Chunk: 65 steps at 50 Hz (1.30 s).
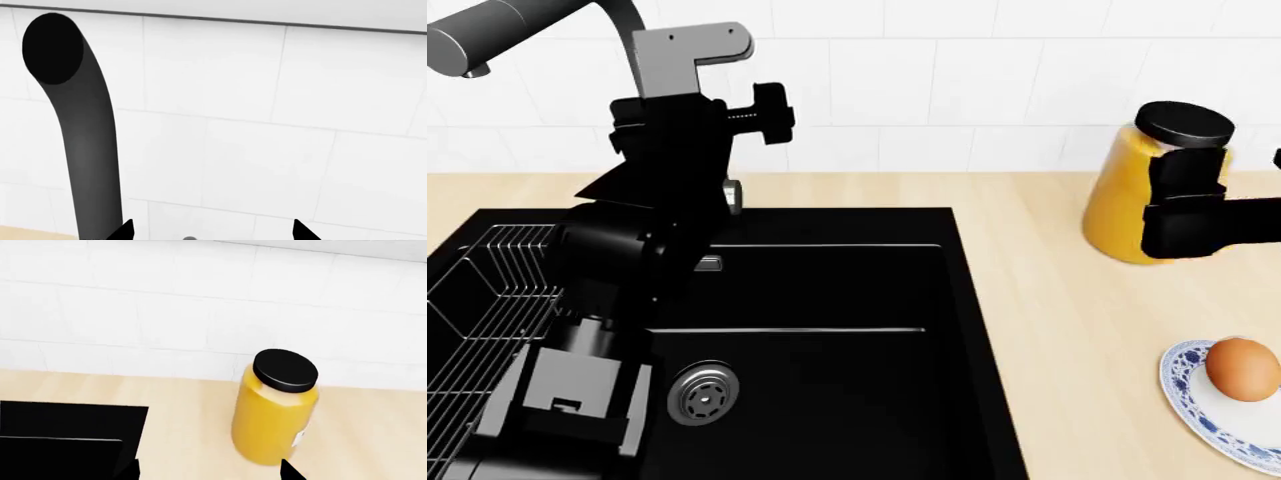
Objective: Pick the egg from the counter and place it in the sink. Then turn on the sink faucet.
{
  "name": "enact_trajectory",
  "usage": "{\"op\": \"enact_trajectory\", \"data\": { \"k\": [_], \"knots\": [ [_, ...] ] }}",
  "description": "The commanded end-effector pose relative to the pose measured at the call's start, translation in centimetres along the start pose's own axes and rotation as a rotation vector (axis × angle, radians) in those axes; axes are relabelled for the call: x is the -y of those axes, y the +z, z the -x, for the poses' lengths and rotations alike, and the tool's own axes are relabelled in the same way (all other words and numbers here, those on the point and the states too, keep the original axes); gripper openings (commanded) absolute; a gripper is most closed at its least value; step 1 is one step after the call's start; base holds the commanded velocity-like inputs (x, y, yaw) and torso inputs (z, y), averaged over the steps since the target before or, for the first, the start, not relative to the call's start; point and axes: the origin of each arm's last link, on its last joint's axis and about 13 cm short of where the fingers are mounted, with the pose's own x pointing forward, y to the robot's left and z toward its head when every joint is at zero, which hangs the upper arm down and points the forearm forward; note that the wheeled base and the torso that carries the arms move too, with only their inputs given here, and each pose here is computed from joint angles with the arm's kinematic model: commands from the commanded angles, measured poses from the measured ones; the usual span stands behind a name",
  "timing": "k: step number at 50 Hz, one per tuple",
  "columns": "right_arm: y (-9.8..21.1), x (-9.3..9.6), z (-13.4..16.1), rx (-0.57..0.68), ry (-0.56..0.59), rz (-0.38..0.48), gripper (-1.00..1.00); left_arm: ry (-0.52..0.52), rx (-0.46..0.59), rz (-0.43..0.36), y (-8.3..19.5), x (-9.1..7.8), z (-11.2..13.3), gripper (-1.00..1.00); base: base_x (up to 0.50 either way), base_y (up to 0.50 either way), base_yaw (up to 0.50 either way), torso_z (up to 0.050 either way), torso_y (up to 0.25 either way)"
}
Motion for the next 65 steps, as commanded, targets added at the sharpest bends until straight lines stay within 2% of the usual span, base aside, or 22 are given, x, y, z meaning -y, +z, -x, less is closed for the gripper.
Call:
{"op": "enact_trajectory", "data": {
  "k": [1,10,18,38,65],
  "knots": [
    [-1.3,1.8,2.6,-0.133,-0.051,-0.013,1.00,0.002,-0.002,-0.002,-0.2,-0.1,0.0,1.00,0.00,0.00,0.00,0.000,0.000],
    [-2.4,3.0,3.0,-0.170,-0.096,-0.015,1.00,0.003,-0.004,-0.004,-0.3,-0.1,-0.2,1.00,0.00,0.00,0.00,0.000,0.000],
    [-4.0,3.9,1.7,-0.214,-0.102,-0.052,1.00,0.004,-0.005,-0.006,-0.5,-0.2,-0.2,1.00,0.00,0.00,0.00,0.000,0.000],
    [-7.3,4.3,-0.2,-0.302,-0.084,-0.088,1.00,0.005,-0.005,-0.013,-0.7,-0.1,-0.2,1.00,0.00,0.00,0.00,0.000,0.000],
    [-7.7,5.3,-1.8,-0.317,-0.124,-0.071,1.00,0.008,-0.010,-0.017,-1.1,-0.2,-0.4,1.00,0.00,0.00,0.00,0.000,0.000]
  ]
}}
